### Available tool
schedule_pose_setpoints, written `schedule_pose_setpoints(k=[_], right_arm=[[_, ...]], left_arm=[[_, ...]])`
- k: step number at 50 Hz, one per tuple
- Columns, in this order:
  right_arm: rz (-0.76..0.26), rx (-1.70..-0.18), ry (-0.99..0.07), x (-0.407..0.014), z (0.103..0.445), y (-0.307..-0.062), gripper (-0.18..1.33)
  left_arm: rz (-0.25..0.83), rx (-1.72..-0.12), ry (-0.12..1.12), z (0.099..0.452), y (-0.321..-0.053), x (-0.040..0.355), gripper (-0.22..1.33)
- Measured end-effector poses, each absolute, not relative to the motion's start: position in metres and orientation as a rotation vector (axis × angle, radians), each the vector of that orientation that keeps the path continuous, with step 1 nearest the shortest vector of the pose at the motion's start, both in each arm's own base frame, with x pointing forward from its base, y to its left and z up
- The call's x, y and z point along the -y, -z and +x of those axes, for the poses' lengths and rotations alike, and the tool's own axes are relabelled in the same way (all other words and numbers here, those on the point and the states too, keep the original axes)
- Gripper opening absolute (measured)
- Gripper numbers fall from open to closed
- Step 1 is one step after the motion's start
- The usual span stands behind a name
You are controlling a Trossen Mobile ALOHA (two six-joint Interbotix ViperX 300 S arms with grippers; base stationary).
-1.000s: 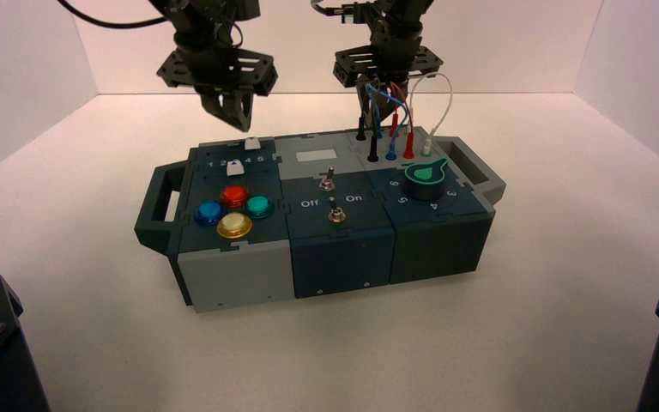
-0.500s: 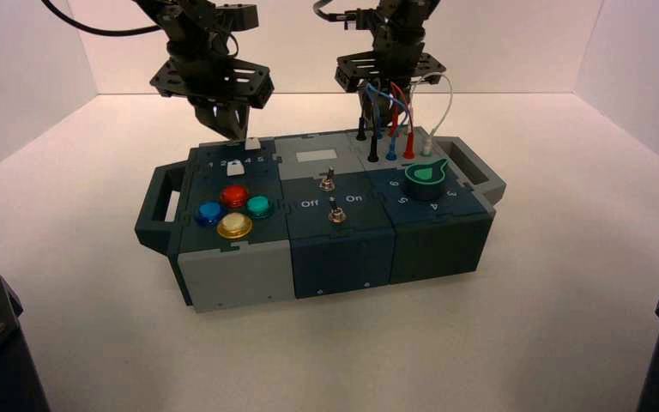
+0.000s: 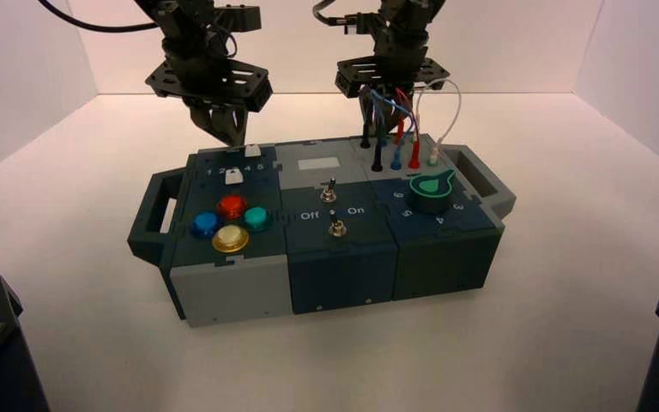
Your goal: Move the box closer.
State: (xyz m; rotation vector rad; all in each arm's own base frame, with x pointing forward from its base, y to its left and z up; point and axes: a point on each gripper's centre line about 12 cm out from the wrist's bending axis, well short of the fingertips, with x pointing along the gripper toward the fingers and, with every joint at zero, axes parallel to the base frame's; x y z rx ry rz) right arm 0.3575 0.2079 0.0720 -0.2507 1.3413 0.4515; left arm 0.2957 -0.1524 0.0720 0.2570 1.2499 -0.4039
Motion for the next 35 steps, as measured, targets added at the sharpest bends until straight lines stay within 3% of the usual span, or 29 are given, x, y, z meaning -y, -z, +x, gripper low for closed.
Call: schedule_pose_setpoints(k=[35], right_arm=[[-0.25,-1.382,-0.463,-0.201,0.322,-0.071,-0.14]], left_arm=[[0.337,-1.336,0.466,0.27,-0.073,0.168,-0.16]])
